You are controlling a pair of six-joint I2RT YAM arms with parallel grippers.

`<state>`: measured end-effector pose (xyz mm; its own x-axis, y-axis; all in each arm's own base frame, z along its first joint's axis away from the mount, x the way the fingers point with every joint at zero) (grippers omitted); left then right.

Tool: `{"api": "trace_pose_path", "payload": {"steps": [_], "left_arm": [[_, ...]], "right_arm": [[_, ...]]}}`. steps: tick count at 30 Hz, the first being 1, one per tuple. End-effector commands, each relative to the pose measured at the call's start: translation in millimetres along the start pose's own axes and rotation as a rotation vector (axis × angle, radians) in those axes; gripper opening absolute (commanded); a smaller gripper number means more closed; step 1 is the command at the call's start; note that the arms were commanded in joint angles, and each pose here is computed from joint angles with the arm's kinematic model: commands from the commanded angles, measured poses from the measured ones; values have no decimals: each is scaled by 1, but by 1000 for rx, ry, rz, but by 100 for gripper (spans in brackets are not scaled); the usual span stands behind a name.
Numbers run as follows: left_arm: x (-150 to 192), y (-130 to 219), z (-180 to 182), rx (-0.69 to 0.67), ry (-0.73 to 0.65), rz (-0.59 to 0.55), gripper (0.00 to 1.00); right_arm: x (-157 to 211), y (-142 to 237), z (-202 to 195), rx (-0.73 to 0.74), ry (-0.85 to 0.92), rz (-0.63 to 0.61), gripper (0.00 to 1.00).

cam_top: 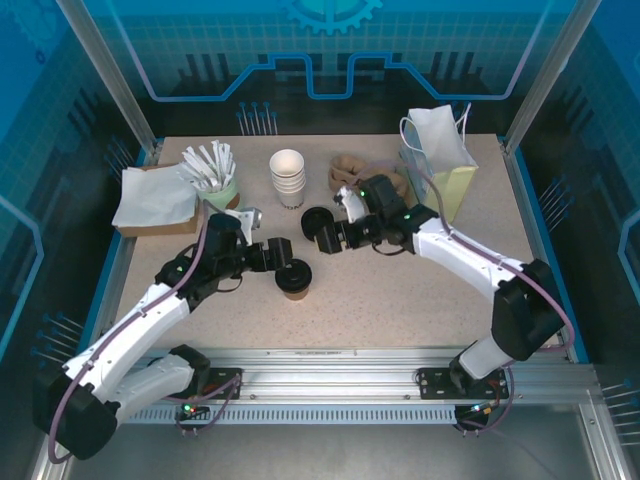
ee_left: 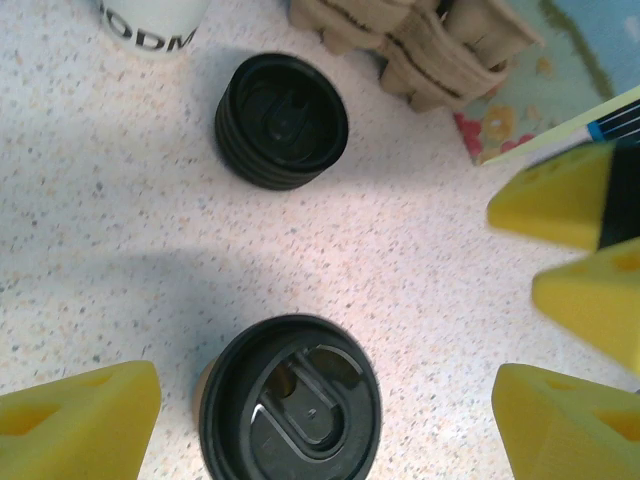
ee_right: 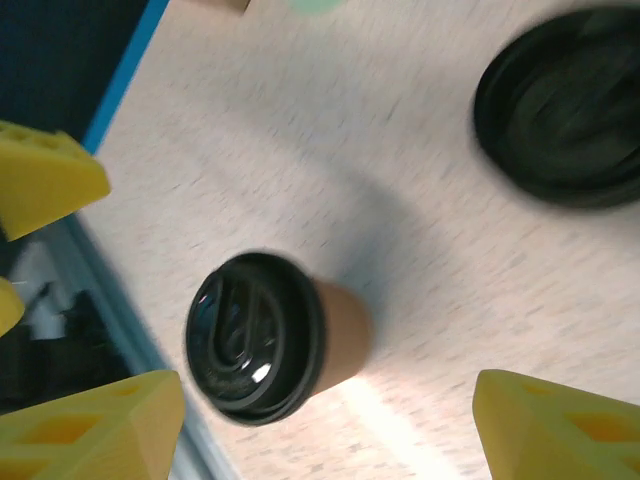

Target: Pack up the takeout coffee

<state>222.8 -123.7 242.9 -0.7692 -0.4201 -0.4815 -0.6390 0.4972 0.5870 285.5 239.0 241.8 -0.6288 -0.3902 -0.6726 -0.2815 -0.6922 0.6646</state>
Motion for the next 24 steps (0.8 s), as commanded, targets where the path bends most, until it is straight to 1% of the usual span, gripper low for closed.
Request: {"api": "trace_pose_path", "payload": {"steps": [1, 3, 5, 9, 11, 18, 24], "left_arm": [[-19, 9, -23, 90, -22, -62, 87], [-24, 8, -29, 108, -22, -61, 87], [-27, 7, -34, 126, -20, -59, 86], [-30, 6, -40, 143, -19, -57, 86], [-31, 7, -40, 143, -23, -60, 86], [-32, 3, -41, 140, -25, -48, 86], [-31, -2, -41, 138, -25, -32, 86]], "right_arm": [[-13, 29, -17, 272, 208, 64, 78], [-33, 36, -25, 358, 280, 42, 78], [-45, 36, -35, 431, 327, 49, 77], [-59, 25, -61, 566, 403, 135, 72], [-63, 19, -74, 610, 431, 182, 70], [-66, 8, -116, 651, 424, 294, 63], [-62, 3, -136, 651, 419, 374, 60]]}}
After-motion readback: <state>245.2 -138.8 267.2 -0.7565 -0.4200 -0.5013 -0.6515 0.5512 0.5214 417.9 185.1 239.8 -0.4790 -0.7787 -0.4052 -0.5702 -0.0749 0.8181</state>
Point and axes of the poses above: each hand's point on the last joint's axis, 136 mm out from that joint toward the fingers, its own y axis back along the fingers, its own z axis along the line the jaws close on, x = y × z, the point moved 8 cm from there along y, back along the fingers, and after that the axes turned 14 degrees about y, right-handed, at the moved point
